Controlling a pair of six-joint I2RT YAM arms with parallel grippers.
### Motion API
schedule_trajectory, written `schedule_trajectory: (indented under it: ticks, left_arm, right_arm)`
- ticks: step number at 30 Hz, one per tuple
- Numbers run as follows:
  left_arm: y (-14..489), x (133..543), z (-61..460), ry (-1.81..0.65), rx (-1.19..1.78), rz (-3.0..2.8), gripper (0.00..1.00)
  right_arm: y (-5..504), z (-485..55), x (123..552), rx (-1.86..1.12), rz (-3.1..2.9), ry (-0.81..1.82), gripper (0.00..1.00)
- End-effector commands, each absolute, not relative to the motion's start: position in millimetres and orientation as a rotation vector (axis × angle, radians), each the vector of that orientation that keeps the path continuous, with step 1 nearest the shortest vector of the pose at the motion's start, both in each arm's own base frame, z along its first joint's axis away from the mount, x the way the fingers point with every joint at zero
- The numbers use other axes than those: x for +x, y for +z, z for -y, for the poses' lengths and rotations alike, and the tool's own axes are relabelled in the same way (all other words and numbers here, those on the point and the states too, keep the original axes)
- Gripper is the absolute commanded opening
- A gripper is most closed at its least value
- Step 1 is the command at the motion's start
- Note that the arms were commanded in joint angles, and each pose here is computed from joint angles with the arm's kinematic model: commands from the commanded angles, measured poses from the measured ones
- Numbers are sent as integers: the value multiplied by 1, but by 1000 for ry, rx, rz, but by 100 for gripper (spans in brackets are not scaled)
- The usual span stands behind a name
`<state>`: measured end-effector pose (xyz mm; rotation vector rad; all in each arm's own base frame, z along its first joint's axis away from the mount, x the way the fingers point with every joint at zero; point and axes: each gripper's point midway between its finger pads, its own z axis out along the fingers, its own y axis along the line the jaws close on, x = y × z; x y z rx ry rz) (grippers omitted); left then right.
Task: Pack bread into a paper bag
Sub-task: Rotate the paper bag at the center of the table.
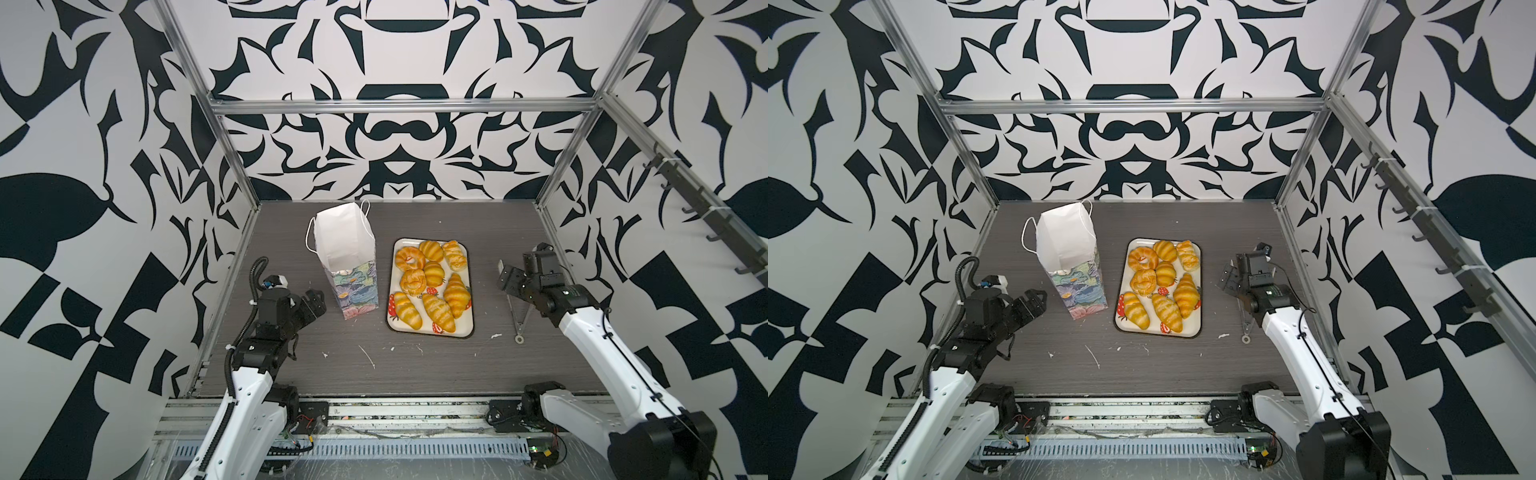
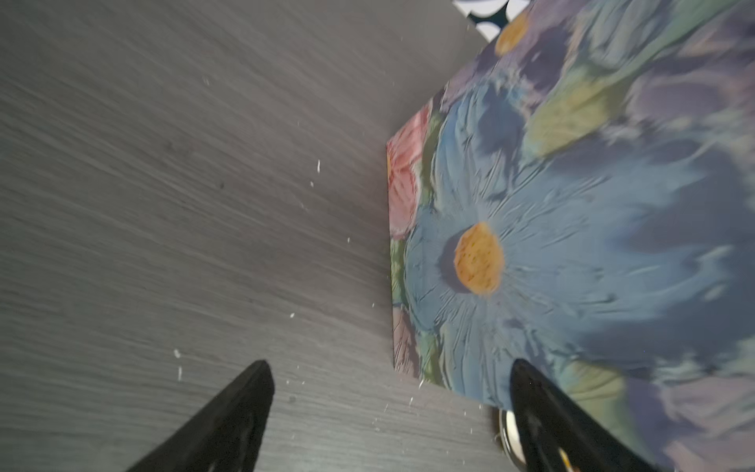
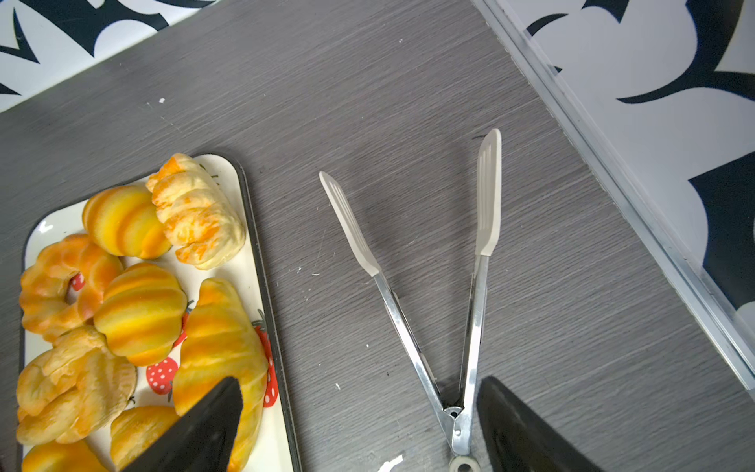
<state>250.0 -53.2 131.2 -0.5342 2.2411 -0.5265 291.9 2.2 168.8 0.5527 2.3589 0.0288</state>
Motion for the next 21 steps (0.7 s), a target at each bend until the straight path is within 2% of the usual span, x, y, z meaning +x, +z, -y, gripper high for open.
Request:
schedule_trajectory:
  ticks: [1, 4, 11, 21]
  left_arm:
    - [113, 239, 71, -631, -516, -2325, 90]
    - [103, 234, 83, -691, -461, -2361, 86]
    - [83, 230, 112, -744, -356, -2432, 86]
    - [84, 250, 153, -792, -227, -2379, 86]
  right_arm:
    - [172, -11, 282, 491, -2399, 71, 93]
    - [179, -12, 275, 484, -2400, 89, 93]
    - [193, -15, 270, 479, -2379, 119, 93]
    - [208, -16, 269, 446, -2352, 134, 93]
